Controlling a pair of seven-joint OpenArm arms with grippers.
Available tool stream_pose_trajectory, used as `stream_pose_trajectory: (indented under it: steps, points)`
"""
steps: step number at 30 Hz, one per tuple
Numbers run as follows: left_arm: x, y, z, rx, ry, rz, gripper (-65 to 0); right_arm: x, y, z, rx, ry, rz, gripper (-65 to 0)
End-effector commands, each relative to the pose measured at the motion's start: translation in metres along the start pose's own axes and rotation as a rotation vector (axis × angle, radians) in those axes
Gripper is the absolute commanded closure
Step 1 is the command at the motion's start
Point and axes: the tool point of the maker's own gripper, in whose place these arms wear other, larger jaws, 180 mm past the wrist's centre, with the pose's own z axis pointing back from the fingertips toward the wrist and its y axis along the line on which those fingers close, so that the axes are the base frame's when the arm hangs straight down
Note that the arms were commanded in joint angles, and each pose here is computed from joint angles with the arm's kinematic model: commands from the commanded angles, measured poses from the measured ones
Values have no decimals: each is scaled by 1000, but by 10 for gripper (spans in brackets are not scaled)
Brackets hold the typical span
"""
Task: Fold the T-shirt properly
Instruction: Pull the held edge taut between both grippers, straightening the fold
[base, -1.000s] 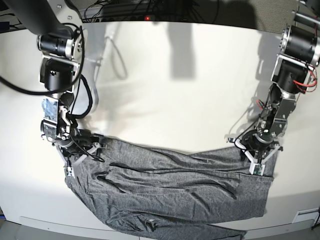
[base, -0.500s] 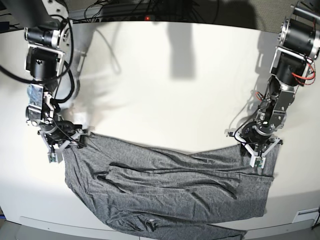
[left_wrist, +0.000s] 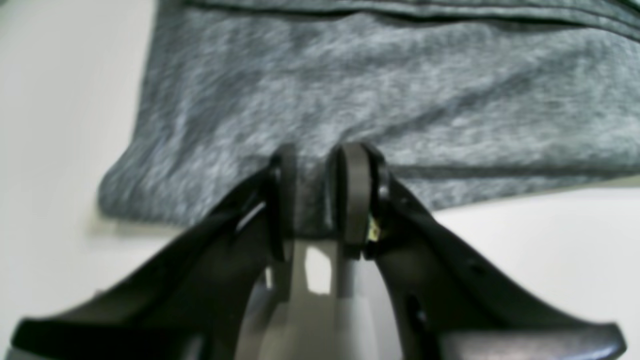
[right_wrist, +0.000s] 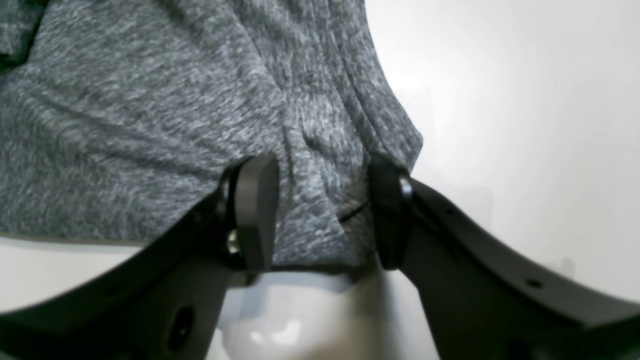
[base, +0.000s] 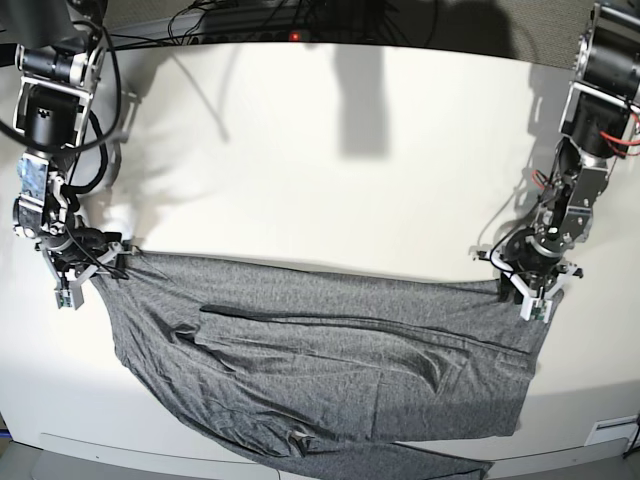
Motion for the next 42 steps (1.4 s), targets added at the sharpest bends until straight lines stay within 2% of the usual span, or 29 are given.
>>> stream_pose_trajectory:
  steps: [1, 7, 12, 18, 23, 24, 27, 30, 35, 38, 42]
  points:
    - [-22, 18, 6, 45, 86, -29, -147, 12, -11, 4, -21, -15, 11, -299]
    - [-53, 8, 25, 12, 130, -51, -147, -8, -6, 8, 7, 41, 3, -299]
    - [-52, 5, 43, -18, 99, -95, -147, -14, -3, 21, 5, 27, 52, -299]
    - [-25, -3, 51, -48, 63, -131, -147, -13, -1, 27, 0, 35, 84, -299]
    - [24, -14, 49, -69, -77, -168, -146, -8, 5, 27, 31, 4, 32, -299]
    - [36, -14, 47, -59, -110, -193, -146, -6, 6, 27, 36, -2, 23, -299]
    - [68, 1, 38, 50, -172, -207, -146, -5, 7, 27, 40, -5, 19, -299]
    - [90, -2, 26, 66, -201, -177, -146, -6, 10, 26, 45, -5, 16, -299]
    - [93, -25, 0, 36, -159, -114, -146, -7, 14, 25, 52, -6, 11, -299]
    - [69, -39, -10, -4, -90, -92, -146, -7, 17, 24, 57, -7, 7, -299]
    - [28, -39, -9, 0, -6, -84, -146, -15, 17, 24, 54, 22, 14, -299]
